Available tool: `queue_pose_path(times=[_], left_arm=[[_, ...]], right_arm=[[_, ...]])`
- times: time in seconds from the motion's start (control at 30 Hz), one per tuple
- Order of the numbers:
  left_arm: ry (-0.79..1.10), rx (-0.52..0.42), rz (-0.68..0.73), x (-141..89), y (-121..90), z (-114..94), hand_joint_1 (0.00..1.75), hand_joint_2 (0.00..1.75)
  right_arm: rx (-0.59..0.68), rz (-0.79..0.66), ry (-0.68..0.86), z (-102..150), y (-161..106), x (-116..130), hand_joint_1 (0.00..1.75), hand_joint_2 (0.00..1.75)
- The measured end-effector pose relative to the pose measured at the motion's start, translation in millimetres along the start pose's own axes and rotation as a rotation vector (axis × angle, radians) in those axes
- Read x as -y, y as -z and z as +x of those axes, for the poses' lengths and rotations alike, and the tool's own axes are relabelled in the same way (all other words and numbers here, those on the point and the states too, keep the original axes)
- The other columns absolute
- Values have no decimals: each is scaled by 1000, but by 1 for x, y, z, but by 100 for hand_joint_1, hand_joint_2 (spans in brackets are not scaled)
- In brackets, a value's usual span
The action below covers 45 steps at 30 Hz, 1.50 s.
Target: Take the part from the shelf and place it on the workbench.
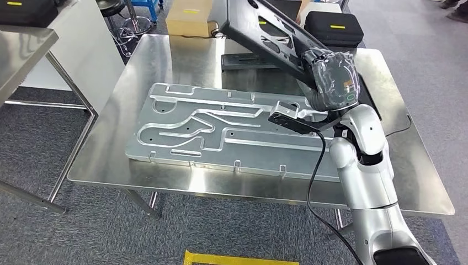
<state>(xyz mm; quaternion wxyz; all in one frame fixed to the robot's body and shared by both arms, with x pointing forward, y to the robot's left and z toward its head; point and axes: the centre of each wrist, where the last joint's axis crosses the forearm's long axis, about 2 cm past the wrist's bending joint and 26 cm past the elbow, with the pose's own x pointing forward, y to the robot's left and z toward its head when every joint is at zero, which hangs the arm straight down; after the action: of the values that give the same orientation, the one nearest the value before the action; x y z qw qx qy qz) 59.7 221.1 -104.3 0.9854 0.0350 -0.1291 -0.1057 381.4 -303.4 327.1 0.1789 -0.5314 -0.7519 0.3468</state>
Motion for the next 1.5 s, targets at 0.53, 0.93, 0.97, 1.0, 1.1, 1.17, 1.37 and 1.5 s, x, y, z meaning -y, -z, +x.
queue_pose_path(times=[0.53,0.93,0.97,1.0,1.1,1.17,1.37,1.5], left_arm=[[-4,7,-9,-3,1,3,0,175],[-3,-17,-12,-1,0,-5,0,0],[-5,-21,-11,-2,0,-6,0,0],[-6,-23,-10,-2,0,-7,0,0],[-6,-24,-7,-4,0,-9,0,0],[-10,-30,-3,-4,0,-11,0,0],[-17,-50,16,-7,0,-13,0,0],[-26,-57,23,-8,0,-14,0,0]], right_arm=[[19,367,-209,4,-29,-89,0,0],[-13,463,-101,25,-37,-116,0,0],[-16,467,-97,25,-38,-117,0,0],[-20,470,-93,25,-39,-117,0,0],[-31,479,-81,25,-42,-119,0,0],[-43,487,-72,25,-47,-120,0,0],[-122,472,-27,18,-55,-120,0,0],[-196,435,-12,8,-57,-115,0,0]])
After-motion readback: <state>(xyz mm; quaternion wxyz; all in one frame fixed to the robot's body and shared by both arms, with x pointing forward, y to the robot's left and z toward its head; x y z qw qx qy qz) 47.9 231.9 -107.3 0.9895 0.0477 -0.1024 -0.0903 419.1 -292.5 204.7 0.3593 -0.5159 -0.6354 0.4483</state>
